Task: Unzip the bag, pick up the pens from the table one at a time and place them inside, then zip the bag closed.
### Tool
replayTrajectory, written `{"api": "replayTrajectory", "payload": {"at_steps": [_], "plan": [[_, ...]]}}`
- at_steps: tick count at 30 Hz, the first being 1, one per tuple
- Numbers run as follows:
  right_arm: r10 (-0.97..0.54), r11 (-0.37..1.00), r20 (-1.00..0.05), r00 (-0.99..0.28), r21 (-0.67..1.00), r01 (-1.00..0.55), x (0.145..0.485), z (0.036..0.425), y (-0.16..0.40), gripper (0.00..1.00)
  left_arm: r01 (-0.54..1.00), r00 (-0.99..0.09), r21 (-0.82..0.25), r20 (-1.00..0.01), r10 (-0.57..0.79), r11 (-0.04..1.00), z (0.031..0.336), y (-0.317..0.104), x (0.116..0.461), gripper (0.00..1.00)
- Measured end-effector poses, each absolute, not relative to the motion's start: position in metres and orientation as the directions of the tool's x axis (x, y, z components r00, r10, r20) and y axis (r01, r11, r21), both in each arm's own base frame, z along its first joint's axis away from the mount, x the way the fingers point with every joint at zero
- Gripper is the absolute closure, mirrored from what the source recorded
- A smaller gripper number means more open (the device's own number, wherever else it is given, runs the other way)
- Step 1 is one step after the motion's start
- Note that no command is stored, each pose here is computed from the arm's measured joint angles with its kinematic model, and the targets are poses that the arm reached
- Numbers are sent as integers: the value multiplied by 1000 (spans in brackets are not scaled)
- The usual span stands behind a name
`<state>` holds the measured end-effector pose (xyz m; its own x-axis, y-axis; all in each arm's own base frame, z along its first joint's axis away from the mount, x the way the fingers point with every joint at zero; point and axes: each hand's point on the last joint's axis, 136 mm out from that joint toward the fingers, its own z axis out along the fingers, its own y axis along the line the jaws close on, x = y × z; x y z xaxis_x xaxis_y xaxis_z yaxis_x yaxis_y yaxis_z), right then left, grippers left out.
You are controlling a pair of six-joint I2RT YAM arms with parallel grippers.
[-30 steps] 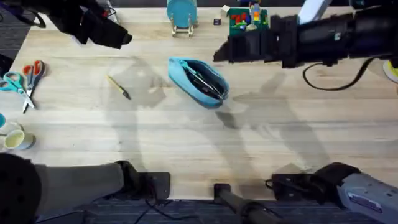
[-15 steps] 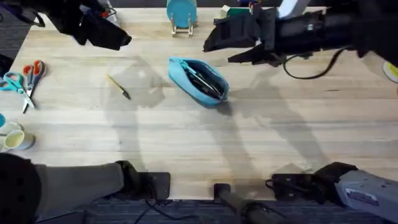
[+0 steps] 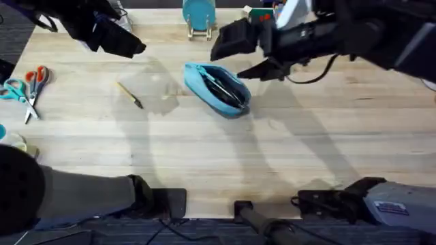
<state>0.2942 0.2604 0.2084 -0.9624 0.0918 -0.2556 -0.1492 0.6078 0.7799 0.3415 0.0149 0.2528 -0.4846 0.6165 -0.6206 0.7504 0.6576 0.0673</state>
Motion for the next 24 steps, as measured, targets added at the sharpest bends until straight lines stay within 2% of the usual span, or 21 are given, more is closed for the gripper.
{"api": "replayTrajectory", "payload": {"at_steps": [13, 24], "plan": [[121, 649, -44, -992, 759, 45, 286, 156, 290, 4, 751, -494, 53, -616, 613, 658, 248, 16, 344, 7], [251, 639, -45, -967, 758, 131, 307, 154, 296, 4, 751, -494, 53, -616, 613, 658, 248, 16, 344, 8]]}}
